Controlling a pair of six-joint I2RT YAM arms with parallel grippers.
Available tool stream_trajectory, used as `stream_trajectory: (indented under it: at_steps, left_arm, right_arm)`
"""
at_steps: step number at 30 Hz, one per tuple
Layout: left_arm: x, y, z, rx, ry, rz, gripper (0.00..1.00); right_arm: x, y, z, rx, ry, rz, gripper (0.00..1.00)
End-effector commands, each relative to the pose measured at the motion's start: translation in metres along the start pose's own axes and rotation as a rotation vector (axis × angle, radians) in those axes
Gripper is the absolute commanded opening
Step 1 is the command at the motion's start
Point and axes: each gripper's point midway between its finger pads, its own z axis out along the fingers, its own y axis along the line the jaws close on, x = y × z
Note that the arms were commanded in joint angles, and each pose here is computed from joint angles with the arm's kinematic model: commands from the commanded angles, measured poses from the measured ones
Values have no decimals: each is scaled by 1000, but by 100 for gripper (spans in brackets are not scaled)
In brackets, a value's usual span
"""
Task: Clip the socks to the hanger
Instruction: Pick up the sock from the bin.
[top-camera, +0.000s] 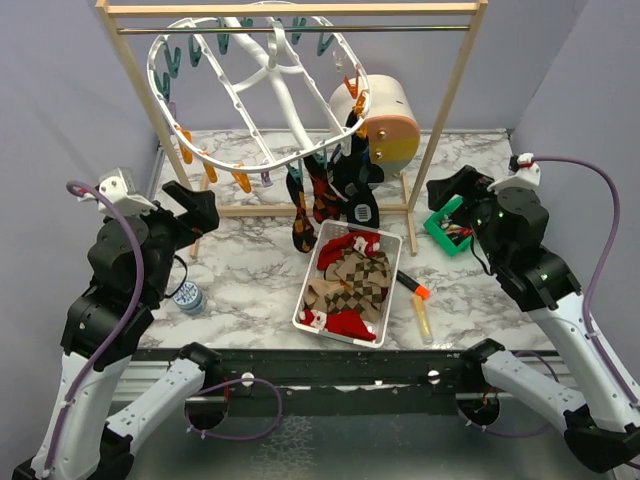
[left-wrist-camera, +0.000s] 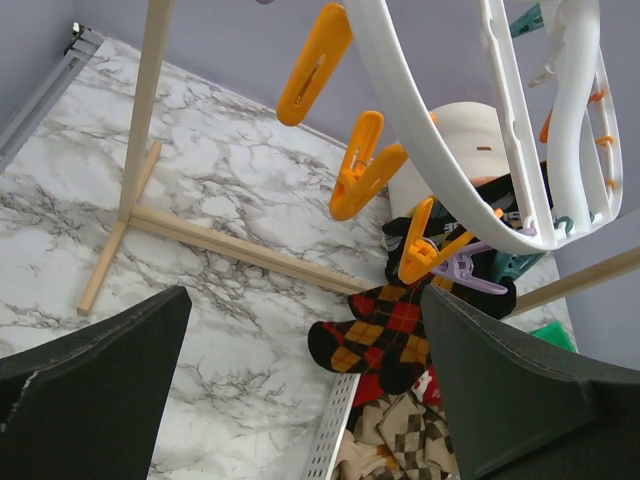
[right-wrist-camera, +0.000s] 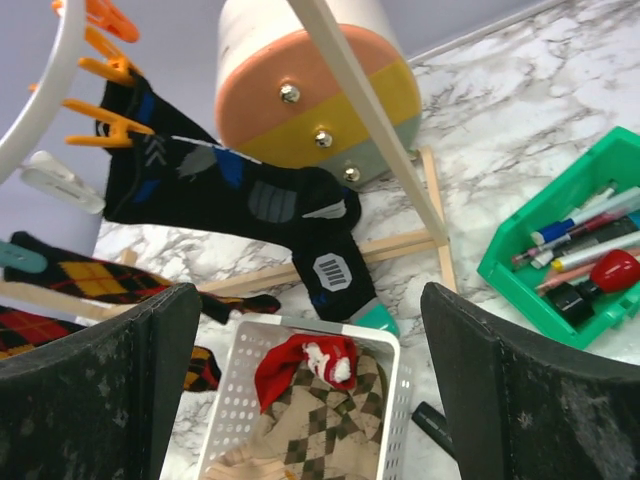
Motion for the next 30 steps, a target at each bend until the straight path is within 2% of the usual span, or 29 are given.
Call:
stream_trajectory:
  at_steps: [1, 9, 13, 19, 22, 24, 26, 30]
  left_arm:
    - [4, 0, 2, 12, -2, 15, 99]
    - [28, -15, -9, 228, -25, 63, 99]
    - [50, -14, -12, 303, -14, 117, 99]
    - [78, 0, 1, 261, 27, 111, 99]
    - [93, -4, 6, 292, 60, 120, 98]
    - [100, 0, 11, 273, 63, 91, 98]
    - [106, 4, 15, 262, 51, 75, 96]
    - [111, 7, 17, 271, 18, 49, 99]
  right_arm:
    - [-7, -15, -3, 67, -51, -7, 97]
    - [-3, 19, -16, -177, 11, -253, 98]
    - [13, 38, -23, -332, 60, -323, 93]
    - [67, 45, -22, -457, 256, -349, 87]
    - [118, 51, -25, -551, 450, -334, 80]
    - [152, 48, -26, -549, 549, -323, 78]
    - [171, 48, -26, -531, 558, -330, 79]
    - [205, 41, -13, -483, 590, -285, 79]
